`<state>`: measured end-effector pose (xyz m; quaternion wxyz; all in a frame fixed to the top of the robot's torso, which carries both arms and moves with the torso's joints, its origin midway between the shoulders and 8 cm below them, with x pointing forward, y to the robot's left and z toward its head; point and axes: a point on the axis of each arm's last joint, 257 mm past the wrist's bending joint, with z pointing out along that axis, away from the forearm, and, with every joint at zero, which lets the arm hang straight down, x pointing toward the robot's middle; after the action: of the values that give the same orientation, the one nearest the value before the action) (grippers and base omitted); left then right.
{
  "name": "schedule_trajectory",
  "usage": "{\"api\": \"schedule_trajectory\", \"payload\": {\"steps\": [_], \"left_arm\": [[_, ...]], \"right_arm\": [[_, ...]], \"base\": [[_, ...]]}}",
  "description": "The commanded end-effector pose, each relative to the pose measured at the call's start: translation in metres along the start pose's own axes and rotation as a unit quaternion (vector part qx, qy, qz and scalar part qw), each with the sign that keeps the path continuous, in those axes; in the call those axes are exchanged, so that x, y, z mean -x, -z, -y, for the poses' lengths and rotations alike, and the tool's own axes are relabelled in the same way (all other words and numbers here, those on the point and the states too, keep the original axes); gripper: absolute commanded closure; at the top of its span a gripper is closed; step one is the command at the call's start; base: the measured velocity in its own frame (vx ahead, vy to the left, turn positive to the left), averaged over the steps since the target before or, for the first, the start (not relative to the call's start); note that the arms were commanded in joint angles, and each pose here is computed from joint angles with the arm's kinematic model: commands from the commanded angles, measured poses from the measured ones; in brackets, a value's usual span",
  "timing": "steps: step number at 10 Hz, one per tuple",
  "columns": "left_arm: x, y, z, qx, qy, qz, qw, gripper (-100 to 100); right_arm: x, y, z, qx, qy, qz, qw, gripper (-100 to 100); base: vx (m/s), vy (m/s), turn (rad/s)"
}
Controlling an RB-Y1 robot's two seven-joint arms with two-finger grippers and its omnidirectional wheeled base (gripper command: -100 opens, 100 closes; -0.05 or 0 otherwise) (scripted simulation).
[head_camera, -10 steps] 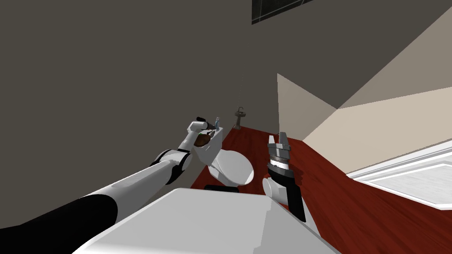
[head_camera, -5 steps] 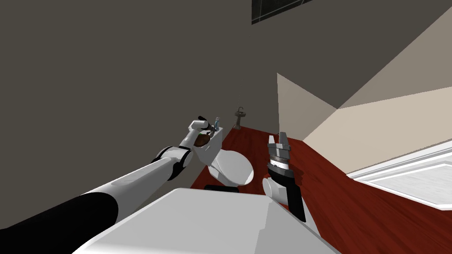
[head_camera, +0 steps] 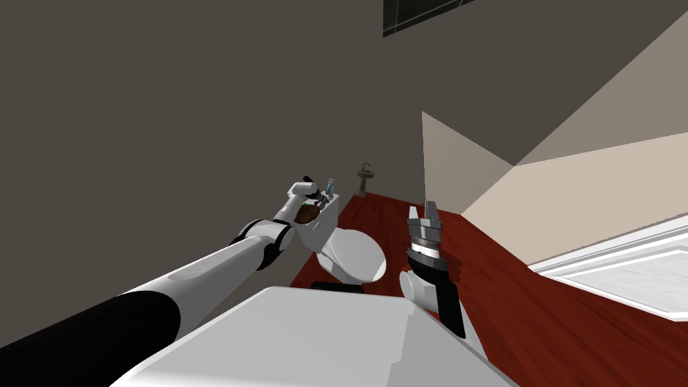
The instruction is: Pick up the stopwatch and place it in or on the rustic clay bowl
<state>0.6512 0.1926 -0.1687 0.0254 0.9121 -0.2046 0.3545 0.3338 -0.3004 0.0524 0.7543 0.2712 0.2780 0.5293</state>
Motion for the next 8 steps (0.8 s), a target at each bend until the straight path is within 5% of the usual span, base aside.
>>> {"api": "schedule_trajectory", "payload": {"steps": [1,4,7,8], "left_arm": [[0.007,0.0,-0.001,0.005,0.005,0.015,0.9999,-100],[0.028,0.003,-0.004,0.021,0.025,0.067,0.9972,-100],[0.032,0.005,-0.004,0.024,0.031,0.08,0.996,-100],[0.033,0.005,-0.004,0.024,0.032,0.082,0.9958,0]], "right_arm": [[0.0,0.0,0.0,0.0,0.0,0.0,1.0,0],[0.0,0.0,0.0,0.0,0.0,0.0,1.0,0],[0.0,0.0,0.0,0.0,0.0,0.0,1.0,0],[0.0,0.0,0.0,0.0,0.0,0.0,1.0,0]], "base": [[0.0,0.0,0.0],[0.004,0.002,0.002],[0.0,0.0,0.0],[0.0,0.0,0.0]]}}
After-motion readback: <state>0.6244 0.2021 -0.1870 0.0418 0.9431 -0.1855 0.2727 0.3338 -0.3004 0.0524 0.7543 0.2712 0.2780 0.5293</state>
